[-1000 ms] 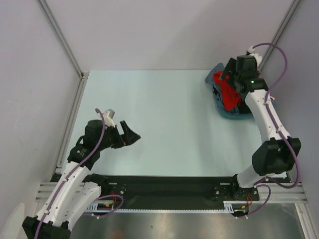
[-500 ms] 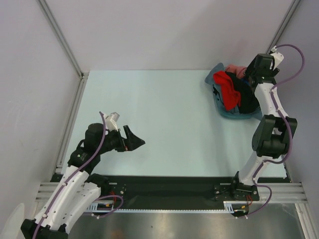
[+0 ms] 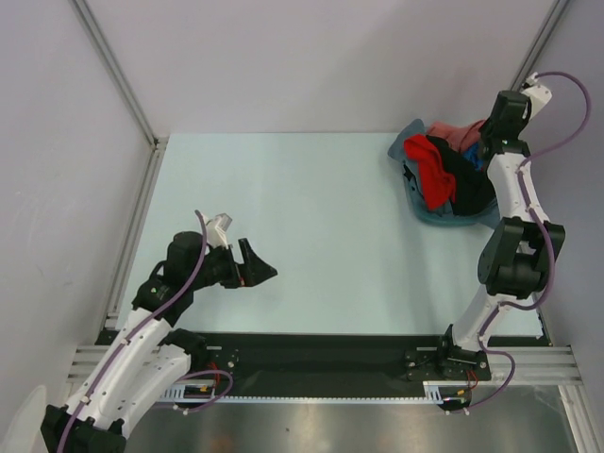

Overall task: Fold and stack the t-shirts
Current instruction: Grab the tshirt from the pile, then move the tshirt to the center of the board, then flatten the tshirt out

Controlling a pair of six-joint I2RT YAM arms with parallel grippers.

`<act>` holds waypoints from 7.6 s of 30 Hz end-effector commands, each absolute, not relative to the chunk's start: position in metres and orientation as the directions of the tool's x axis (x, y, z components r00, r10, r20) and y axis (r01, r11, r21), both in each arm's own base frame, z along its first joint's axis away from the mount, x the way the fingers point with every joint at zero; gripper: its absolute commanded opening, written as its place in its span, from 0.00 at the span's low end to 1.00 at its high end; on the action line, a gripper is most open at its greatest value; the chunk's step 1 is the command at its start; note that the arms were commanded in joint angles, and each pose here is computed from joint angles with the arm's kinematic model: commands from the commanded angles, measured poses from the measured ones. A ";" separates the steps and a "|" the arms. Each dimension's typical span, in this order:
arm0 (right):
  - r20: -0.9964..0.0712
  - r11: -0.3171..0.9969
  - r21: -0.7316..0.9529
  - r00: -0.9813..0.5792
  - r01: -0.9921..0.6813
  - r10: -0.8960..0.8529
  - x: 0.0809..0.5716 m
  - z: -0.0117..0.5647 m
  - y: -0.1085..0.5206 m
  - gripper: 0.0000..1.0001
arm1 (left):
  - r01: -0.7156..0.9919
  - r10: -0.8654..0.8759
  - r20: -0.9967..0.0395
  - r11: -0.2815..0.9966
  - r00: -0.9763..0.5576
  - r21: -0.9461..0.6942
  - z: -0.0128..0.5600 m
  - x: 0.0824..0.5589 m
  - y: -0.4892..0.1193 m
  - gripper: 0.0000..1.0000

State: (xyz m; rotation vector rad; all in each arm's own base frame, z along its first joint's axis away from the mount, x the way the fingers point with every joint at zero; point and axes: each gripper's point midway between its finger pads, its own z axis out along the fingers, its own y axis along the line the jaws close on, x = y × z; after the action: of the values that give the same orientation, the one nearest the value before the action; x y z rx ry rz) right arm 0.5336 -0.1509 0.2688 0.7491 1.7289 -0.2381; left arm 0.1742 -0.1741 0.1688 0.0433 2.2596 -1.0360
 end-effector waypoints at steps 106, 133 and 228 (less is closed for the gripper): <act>-0.735 0.927 0.351 -0.574 0.135 0.362 0.300 0.200 0.072 0.06 | 0.204 0.199 -0.496 0.978 -0.845 0.044 0.063 0.098 -0.203 0.19; -0.897 0.886 0.438 -0.138 -0.151 0.420 0.257 0.323 0.071 0.00 | -0.275 -0.009 -0.979 0.960 -0.201 0.047 0.417 0.259 -0.022 0.04; -0.300 0.836 0.525 -0.885 0.159 0.357 0.319 0.118 0.126 0.89 | -0.737 -0.830 -0.200 0.555 -0.520 -0.385 0.041 0.319 0.041 0.00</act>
State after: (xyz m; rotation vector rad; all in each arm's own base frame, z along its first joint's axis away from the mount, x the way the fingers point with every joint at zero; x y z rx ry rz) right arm 0.3076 0.1135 0.1099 0.4885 2.6554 0.6623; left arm 0.3076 0.0356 0.0327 -1.3453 2.4400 -0.3554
